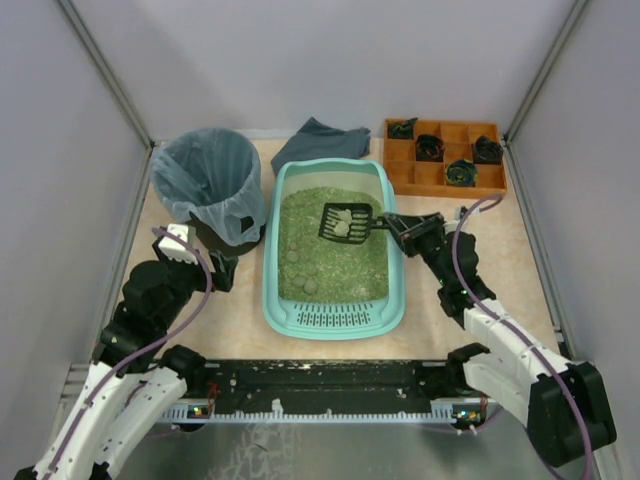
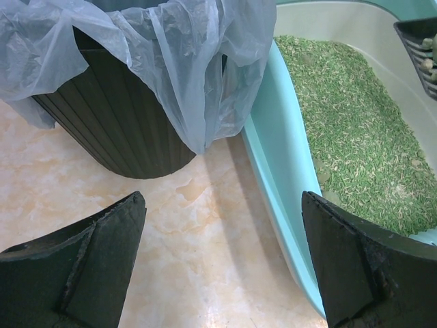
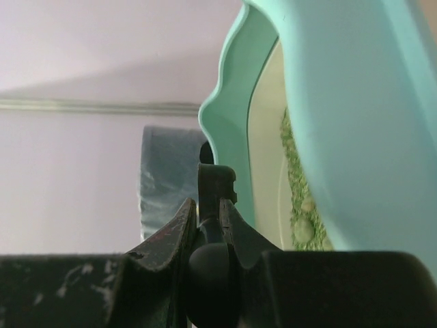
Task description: Clean the litter box
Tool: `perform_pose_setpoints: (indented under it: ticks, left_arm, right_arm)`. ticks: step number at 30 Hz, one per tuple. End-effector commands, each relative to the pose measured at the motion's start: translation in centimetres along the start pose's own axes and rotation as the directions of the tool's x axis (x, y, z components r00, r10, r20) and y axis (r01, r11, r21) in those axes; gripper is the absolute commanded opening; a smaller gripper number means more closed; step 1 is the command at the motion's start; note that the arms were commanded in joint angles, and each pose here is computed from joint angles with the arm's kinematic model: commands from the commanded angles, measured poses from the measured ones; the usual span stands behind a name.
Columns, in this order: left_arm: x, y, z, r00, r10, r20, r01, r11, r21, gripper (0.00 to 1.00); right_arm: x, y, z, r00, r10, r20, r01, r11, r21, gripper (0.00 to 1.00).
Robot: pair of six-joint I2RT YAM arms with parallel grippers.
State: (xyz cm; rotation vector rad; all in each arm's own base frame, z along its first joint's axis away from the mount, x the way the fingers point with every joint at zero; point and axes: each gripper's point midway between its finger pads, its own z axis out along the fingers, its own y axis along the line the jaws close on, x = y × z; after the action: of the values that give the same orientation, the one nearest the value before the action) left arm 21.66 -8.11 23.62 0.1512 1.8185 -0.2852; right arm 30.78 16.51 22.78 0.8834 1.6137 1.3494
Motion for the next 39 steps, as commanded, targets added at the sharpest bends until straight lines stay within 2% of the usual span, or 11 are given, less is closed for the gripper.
perform_pose_setpoints:
  ticks: [1, 5, 7, 10, 15, 18, 20, 23, 39]
  left_arm:
    - [-0.8, 0.3, -0.1, 0.999, -0.007, 0.032, 0.007, 1.000, -0.013, 1.00]
    - [-0.6, 0.1, 0.0, 1.000, -0.003, 0.020, 0.003, 1.000, -0.005, 1.00]
    - [-0.7, 0.2, -0.1, 1.000, -0.005, 0.030, 0.006, 1.000, -0.012, 1.00]
    - [-0.8, 0.3, -0.1, 0.999, -0.007, 0.031, 0.007, 1.000, -0.013, 1.00]
    - [-0.7, 0.3, -0.1, 1.000, -0.007, 0.029, 0.007, 1.000, -0.014, 1.00]
    - [-0.8, 0.3, -0.1, 0.999, -0.010, 0.036, 0.010, 1.000, -0.017, 1.00]
    - [-0.8, 0.3, -0.1, 0.999, -0.008, 0.032, 0.008, 1.000, -0.014, 1.00]
    - [-0.8, 0.3, -0.1, 0.999, -0.007, 0.031, 0.007, 1.000, -0.015, 1.00]
    - [-0.9, 0.5, -0.2, 0.999, -0.011, 0.038, 0.011, 1.000, -0.022, 1.00]
  right_arm:
    - [1.6, 4.7, 0.1, 0.997, -0.065, -0.045, 0.060, 0.992, -0.112, 0.00]
    - [-1.4, 2.8, 0.1, 0.999, -0.028, 0.045, 0.031, 0.997, -0.072, 0.00]
    - [-0.6, 4.0, 0.3, 1.000, -0.030, 0.003, 0.030, 0.993, -0.117, 0.00]
    - [2.2, 5.6, 0.8, 0.992, -0.112, -0.049, 0.106, 0.988, -0.113, 0.00]
    - [-0.4, 3.8, 1.0, 0.999, -0.032, 0.014, 0.033, 0.995, -0.094, 0.00]
    - [1.2, 5.0, 1.4, 0.994, -0.107, -0.033, 0.104, 0.991, -0.080, 0.00]
    - [1.3, 5.6, 1.4, 0.991, -0.134, -0.020, 0.132, 0.989, -0.063, 0.00]
    - [0.6, 6.2, 1.2, 0.993, -0.115, 0.013, 0.116, 0.990, -0.076, 0.00]
    - [2.3, 12.7, 3.5, 0.998, -0.070, -0.007, 0.069, 0.993, -0.096, 0.00]
